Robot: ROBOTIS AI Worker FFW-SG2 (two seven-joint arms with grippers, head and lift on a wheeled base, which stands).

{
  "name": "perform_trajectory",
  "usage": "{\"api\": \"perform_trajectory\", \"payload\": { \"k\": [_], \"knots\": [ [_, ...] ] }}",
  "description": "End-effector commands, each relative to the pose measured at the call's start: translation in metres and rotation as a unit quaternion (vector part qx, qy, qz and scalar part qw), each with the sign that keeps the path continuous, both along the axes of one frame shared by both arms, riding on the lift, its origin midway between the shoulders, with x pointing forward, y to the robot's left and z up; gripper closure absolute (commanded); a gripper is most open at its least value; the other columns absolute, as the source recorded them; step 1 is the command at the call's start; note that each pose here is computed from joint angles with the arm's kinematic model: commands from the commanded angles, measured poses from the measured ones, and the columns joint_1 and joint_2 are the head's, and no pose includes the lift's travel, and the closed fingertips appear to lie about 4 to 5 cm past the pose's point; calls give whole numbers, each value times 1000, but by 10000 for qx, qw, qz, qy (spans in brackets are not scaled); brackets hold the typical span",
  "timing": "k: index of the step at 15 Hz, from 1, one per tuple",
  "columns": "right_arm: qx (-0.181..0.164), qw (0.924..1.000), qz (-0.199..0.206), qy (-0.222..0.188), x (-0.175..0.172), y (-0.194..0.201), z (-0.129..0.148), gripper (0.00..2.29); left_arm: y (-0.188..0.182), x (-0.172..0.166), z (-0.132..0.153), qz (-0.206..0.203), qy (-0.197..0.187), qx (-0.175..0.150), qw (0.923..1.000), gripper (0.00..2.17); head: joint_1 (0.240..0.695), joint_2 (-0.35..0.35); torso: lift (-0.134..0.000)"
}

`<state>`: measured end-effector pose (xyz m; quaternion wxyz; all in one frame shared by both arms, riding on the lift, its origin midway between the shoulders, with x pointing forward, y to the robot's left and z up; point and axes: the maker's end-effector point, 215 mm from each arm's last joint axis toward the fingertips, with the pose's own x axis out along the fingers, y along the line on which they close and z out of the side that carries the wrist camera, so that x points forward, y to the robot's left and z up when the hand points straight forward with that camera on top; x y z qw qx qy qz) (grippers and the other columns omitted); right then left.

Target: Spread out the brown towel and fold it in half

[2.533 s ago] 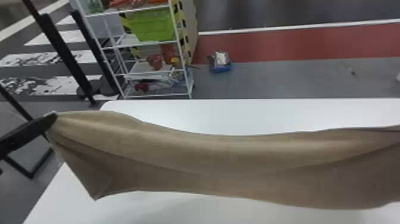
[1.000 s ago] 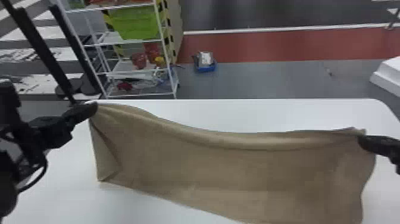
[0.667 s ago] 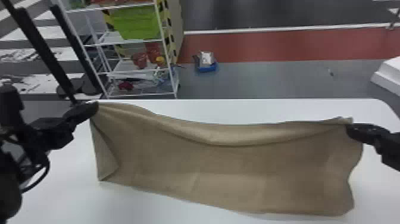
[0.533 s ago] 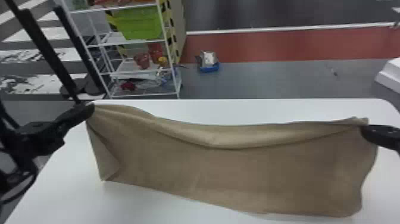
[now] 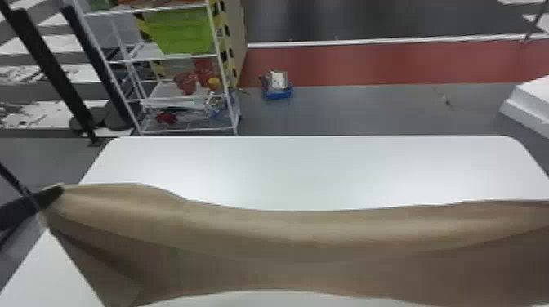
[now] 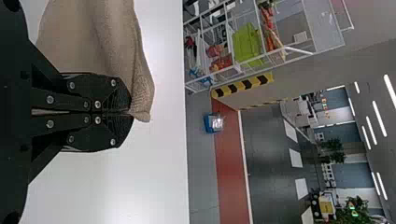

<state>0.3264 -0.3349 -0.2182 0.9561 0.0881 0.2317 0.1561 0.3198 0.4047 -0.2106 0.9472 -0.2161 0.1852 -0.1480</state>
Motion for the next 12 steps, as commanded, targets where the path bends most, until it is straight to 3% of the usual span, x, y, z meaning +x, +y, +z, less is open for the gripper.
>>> {"api": "perform_trajectory", "payload": {
  "k": [1,4,7,12],
  "knots": [
    [289,9996,13,3,-24,-6,15,1656,11,-10,18,-41,-75,142,9999,1325,695,123,-124],
    [531,9968,414,-439,-47,3,54,1656,14,-20,37,-133,-281,214,9993,1325,695,151,-124],
    [698,9934,597,-691,-68,8,75,1656,25,-45,56,-99,-475,195,9986,1325,695,177,-124],
    [594,9923,532,-943,-91,7,96,1656,19,-70,39,-129,-196,-9,9997,1325,695,248,-124]
  ]
}}
